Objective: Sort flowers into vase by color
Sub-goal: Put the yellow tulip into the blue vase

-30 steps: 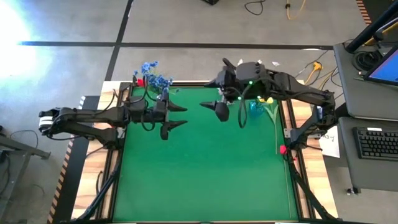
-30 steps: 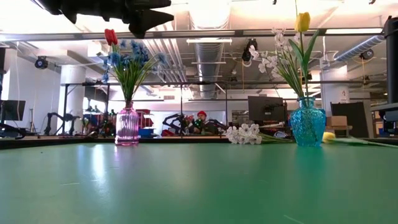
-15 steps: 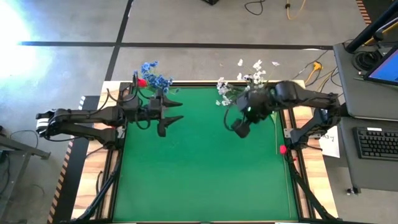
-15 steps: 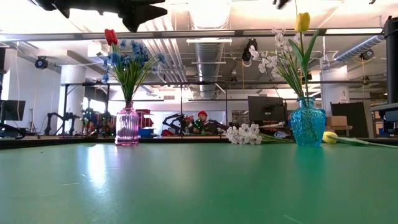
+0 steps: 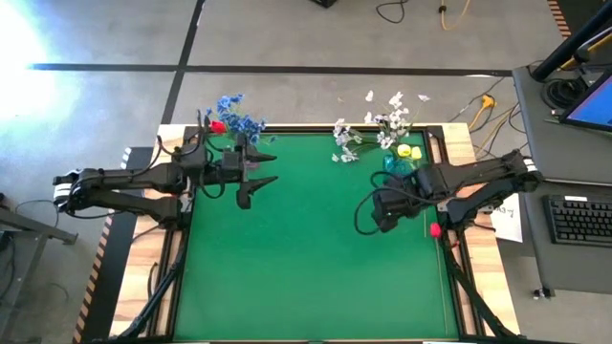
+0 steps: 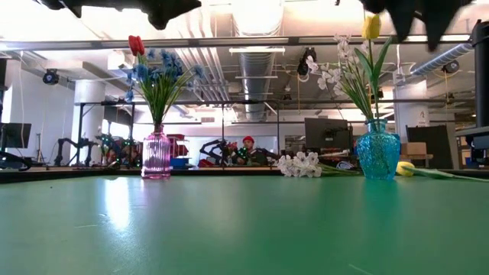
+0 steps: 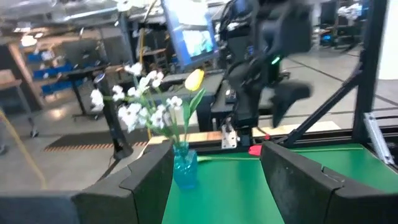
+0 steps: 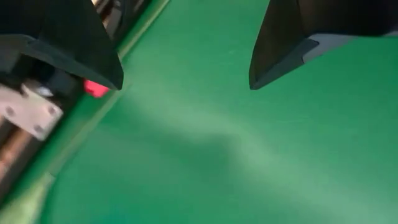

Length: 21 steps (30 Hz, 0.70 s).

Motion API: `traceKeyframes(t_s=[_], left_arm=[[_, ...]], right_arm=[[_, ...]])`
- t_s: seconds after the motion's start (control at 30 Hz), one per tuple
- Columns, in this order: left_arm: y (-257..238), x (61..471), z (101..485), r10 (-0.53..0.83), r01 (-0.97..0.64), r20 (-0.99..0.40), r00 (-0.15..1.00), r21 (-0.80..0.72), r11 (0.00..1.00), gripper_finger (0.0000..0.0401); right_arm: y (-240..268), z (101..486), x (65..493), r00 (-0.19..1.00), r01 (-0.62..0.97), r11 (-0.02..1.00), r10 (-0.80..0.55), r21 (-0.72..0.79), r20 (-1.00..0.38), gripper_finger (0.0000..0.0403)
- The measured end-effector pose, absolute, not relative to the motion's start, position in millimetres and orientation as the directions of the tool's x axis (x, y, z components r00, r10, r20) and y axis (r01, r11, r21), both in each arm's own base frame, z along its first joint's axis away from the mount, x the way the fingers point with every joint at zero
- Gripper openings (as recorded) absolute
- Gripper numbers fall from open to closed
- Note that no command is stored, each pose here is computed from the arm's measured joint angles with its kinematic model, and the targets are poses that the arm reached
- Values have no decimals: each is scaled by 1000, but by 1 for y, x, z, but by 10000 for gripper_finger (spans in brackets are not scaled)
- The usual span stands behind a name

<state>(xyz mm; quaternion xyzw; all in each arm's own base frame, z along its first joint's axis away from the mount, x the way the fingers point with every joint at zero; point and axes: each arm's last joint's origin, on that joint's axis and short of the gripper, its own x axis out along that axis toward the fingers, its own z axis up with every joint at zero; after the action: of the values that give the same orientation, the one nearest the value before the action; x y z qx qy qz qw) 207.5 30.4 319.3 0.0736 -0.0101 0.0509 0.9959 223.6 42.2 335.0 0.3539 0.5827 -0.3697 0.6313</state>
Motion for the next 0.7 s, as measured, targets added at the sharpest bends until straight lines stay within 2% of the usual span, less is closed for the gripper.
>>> traceKeyframes(t_s=[0.17,0.33,0.53,0.7], left_arm=[[27,202,325,4,-14,55,998,186,983,229],[27,196,342,9,-26,85,996,207,978,229],[27,193,369,19,-42,89,996,277,960,229],[28,190,390,29,-59,94,995,334,941,229]], right_arm=[[38,296,200,-91,933,339,-102,-121,-991,325],[30,254,191,-256,926,255,-124,-280,-959,322],[23,217,185,-380,888,224,-131,-401,-916,322],[16,198,182,-386,884,224,-148,-411,-910,322]])
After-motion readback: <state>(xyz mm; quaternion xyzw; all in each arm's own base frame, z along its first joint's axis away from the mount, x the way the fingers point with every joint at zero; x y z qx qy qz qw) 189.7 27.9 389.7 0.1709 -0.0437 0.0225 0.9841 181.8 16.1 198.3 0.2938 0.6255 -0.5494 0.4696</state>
